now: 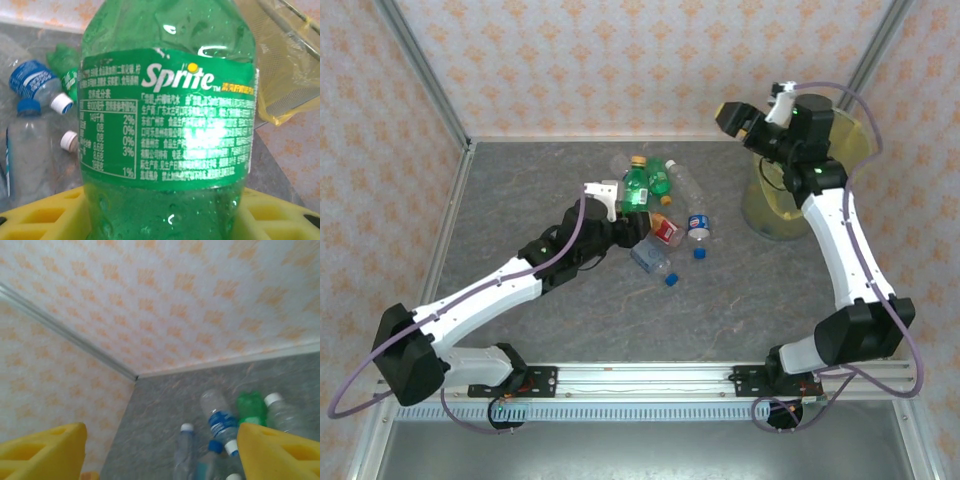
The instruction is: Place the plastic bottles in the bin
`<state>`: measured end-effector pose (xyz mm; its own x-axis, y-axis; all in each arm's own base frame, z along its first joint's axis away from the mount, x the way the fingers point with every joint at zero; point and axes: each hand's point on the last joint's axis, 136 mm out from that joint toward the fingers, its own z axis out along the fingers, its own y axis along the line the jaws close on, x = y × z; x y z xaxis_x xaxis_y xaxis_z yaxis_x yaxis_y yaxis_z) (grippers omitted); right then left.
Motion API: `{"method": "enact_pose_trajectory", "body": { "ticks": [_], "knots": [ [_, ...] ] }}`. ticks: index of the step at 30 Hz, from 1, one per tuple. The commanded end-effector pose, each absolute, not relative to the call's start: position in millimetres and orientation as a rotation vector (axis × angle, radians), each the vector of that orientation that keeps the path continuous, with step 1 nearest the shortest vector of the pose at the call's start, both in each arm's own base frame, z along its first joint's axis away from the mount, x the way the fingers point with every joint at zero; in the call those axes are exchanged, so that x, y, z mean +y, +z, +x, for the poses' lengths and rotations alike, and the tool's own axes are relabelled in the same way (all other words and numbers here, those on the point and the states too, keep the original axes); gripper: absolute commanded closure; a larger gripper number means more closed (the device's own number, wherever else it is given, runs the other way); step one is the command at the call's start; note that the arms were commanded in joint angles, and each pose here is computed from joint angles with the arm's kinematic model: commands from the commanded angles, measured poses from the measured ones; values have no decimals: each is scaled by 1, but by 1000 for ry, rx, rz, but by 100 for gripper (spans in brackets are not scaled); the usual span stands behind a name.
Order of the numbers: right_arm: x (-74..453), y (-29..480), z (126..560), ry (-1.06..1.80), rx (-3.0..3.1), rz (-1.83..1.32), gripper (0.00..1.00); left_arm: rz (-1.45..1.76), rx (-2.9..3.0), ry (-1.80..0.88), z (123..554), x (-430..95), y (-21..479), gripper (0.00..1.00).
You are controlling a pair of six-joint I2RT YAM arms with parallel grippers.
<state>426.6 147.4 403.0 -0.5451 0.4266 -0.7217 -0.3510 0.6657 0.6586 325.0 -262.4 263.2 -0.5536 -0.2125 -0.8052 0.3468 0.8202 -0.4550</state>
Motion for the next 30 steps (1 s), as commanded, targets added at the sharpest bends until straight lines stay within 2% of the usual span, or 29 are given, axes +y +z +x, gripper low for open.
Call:
{"method": "enact_pose_trajectory", "body": {
  "ticks": [1, 10, 17, 21, 25, 30],
  "knots": [
    [187, 406, 411, 1075, 1943, -106, 25, 221, 1972, -703, 331, -277, 286, 55],
    [253, 386, 392, 1195, 2039, -298, 32, 301, 1944, -687, 336, -292, 301, 55],
    [273, 376, 389, 1231, 2085, -361, 41, 309, 1933, -692, 337, -294, 307, 55],
    [280, 380, 387, 1255, 2075, -388, 42, 310, 1937, -691, 337, -294, 305, 55],
    [281, 381, 386, 1260, 2076, -400, 52, 303, 1938, -703, 336, -295, 305, 55],
    [282, 381, 383, 1270, 2079, -411, 74, 296, 1943, -708, 335, -295, 303, 55]
  ]
}}
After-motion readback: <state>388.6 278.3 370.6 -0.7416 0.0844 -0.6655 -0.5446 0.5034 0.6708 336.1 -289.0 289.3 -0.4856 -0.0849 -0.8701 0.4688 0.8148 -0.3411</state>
